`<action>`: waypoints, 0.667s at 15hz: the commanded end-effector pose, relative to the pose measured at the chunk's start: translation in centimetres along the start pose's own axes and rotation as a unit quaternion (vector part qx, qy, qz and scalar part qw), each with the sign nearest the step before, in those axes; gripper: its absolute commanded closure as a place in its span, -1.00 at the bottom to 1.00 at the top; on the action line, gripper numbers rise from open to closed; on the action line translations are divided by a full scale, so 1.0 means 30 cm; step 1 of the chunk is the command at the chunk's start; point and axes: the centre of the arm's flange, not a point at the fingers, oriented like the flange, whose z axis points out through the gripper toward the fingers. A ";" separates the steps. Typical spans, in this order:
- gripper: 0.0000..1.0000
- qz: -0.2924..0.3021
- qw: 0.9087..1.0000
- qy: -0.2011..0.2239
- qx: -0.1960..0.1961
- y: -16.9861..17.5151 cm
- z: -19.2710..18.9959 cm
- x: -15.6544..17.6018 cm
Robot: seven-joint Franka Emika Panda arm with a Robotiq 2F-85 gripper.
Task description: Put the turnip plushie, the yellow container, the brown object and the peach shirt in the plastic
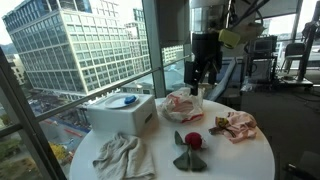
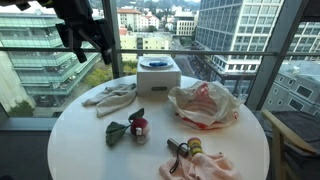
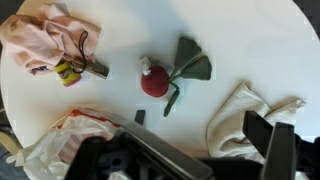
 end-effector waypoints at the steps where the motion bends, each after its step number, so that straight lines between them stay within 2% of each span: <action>1: -1.00 0.068 0.997 -0.026 -0.019 0.101 0.153 0.034; 4: -1.00 0.092 0.995 -0.036 0.000 0.147 0.316 0.054; 7: -1.00 0.094 0.995 -0.014 0.011 0.136 0.502 0.083; 10: -1.00 0.109 0.993 -0.026 0.029 0.132 0.664 0.075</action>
